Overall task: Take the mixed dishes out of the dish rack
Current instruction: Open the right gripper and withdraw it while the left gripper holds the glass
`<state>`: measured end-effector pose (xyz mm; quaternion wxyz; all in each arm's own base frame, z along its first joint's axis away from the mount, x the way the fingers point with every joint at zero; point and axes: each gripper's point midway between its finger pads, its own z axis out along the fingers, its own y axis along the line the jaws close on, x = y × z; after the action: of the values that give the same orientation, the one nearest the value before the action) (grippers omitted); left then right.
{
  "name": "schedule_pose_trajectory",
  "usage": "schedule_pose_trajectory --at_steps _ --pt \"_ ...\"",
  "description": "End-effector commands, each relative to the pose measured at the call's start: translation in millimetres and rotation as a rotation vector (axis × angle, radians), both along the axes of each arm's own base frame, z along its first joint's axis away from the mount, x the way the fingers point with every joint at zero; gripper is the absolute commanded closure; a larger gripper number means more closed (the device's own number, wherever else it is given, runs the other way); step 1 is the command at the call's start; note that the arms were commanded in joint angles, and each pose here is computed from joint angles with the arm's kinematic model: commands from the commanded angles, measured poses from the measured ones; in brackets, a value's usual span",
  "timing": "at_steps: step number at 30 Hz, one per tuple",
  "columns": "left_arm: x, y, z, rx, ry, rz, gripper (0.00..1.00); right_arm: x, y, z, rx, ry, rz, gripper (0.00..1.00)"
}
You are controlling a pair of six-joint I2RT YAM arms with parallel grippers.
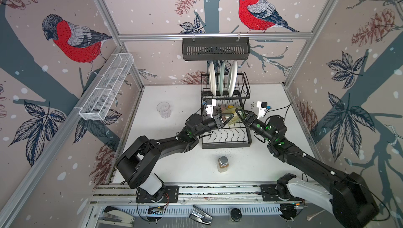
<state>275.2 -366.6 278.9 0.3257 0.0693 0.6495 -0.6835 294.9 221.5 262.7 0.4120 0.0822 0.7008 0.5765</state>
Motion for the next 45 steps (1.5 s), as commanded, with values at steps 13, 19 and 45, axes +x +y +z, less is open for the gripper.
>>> schedule_pose_trajectory --at_steps 13,19,45 --pt "1.8 1.0 -3.9 0.033 -0.03 0.024 1.0 -7.3 -6.1 -5.6 -0.094 -0.052 -0.013 0.16" --pt "0.0 4.6 -4.5 0.072 -0.051 0.037 1.0 -4.6 -16.4 -10.9 -0.137 -0.046 -0.069 0.03" --pt "37.5 142.4 19.9 0.553 -0.141 0.442 1.0 -15.2 -90.6 -31.9 -0.45 -0.096 -0.371 0.01"
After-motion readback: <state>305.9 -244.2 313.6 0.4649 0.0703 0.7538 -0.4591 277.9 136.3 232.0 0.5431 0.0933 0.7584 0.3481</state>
